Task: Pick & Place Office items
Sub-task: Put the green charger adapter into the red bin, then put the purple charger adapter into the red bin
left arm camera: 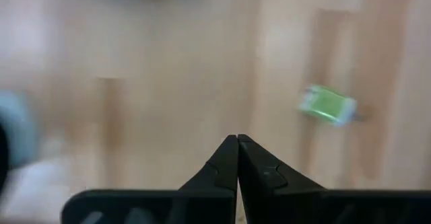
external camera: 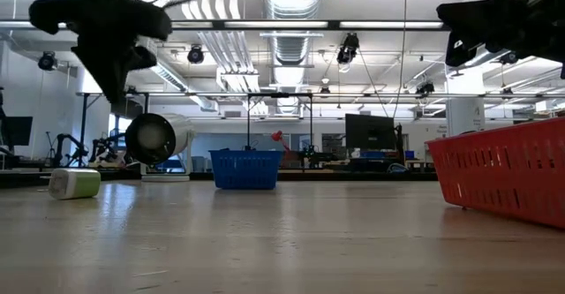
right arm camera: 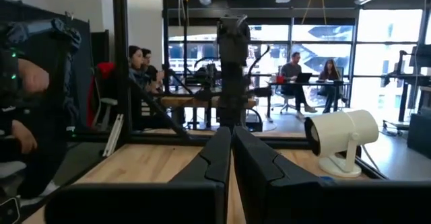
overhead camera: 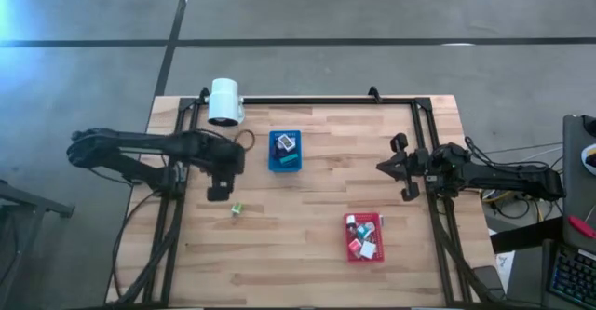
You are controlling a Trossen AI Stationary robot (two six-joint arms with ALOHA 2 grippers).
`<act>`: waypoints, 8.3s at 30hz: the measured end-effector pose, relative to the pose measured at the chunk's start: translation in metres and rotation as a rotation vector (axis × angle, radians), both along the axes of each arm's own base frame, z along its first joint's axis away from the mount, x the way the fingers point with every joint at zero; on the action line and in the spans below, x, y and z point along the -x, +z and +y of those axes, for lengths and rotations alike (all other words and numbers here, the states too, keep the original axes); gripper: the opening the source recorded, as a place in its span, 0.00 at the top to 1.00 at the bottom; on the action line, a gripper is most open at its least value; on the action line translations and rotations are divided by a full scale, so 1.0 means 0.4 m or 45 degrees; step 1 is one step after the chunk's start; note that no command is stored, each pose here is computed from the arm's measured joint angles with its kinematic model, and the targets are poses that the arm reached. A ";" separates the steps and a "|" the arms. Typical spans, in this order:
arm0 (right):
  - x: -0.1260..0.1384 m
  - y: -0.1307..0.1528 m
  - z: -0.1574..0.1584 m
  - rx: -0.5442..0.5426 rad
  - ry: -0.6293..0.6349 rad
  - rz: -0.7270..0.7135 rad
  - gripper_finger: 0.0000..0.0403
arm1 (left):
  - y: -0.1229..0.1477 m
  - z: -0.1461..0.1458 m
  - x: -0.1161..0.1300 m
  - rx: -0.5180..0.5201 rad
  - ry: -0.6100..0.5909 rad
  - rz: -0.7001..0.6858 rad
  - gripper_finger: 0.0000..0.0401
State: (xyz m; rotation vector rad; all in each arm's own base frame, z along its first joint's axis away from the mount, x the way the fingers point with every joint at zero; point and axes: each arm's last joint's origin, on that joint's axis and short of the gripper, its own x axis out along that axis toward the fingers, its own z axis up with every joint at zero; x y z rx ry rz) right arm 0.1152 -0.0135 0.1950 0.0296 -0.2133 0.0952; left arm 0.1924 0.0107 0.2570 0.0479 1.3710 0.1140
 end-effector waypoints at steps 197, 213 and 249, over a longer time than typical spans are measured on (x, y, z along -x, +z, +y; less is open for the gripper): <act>-0.023 -0.026 -0.021 0.044 -0.301 0.114 0.97 | -0.222 -0.180 -0.815 0.641 -0.835 -1.091 0.53; -0.023 -0.026 -0.021 0.044 -0.301 0.115 0.97 | -0.296 -0.165 -0.845 0.683 -0.754 -1.020 0.33; -0.024 -0.026 -0.020 -0.006 -0.284 0.114 0.97 | 0.192 -0.141 -0.335 0.037 -0.850 -1.441 0.87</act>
